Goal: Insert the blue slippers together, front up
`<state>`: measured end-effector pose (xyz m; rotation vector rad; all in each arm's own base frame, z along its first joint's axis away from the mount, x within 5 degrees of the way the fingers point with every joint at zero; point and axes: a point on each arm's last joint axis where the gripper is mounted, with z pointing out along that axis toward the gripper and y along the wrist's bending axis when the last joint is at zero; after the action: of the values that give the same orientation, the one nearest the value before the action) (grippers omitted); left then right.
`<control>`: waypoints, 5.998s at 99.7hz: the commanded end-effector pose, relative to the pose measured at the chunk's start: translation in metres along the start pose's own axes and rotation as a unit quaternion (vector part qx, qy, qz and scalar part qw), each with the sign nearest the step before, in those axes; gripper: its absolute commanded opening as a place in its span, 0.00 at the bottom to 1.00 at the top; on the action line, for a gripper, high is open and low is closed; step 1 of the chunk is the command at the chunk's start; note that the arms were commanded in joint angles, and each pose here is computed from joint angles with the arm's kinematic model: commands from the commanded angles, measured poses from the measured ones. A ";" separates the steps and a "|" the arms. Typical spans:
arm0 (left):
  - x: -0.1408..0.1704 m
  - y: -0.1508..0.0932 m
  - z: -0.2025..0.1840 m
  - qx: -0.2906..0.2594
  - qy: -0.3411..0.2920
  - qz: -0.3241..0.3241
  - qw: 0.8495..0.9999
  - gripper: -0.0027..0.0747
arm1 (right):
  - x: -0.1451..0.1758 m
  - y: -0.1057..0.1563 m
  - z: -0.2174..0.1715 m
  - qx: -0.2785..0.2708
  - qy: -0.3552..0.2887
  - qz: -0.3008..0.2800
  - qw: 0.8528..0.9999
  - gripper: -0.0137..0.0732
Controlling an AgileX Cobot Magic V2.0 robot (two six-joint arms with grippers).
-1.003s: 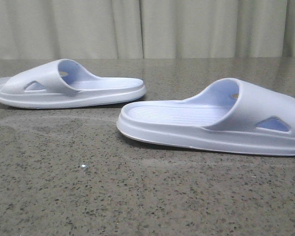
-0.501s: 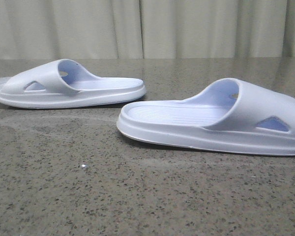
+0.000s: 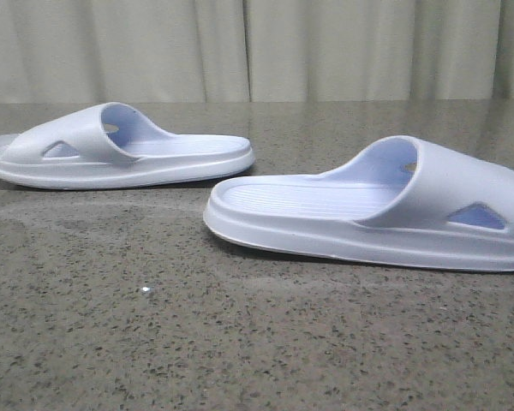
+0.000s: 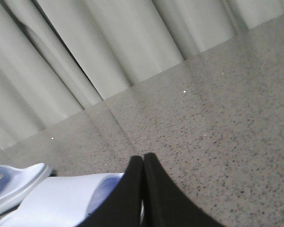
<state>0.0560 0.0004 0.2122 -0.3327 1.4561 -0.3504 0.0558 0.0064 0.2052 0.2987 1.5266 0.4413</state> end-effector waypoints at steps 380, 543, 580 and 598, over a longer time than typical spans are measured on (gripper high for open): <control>0.001 -0.022 0.240 0.091 0.399 -0.229 0.883 0.27 | -0.043 0.017 0.160 -0.032 0.483 -0.011 0.875 0.04; -0.071 -0.010 0.204 0.159 0.322 -0.208 0.910 0.05 | -0.147 0.077 0.196 -0.145 0.329 0.013 0.933 0.04; -0.075 -0.022 0.202 0.232 0.326 -0.282 0.872 0.05 | -0.125 0.074 0.220 -0.181 0.361 0.061 0.913 0.04; -0.078 -0.026 0.202 0.261 0.318 -0.313 0.856 0.05 | -0.108 0.077 0.234 -0.207 0.377 0.074 0.900 0.04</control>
<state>0.2530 0.0172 0.2862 -0.2936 1.9328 -1.3210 0.2804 0.0381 0.3272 -0.0842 2.2004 1.0156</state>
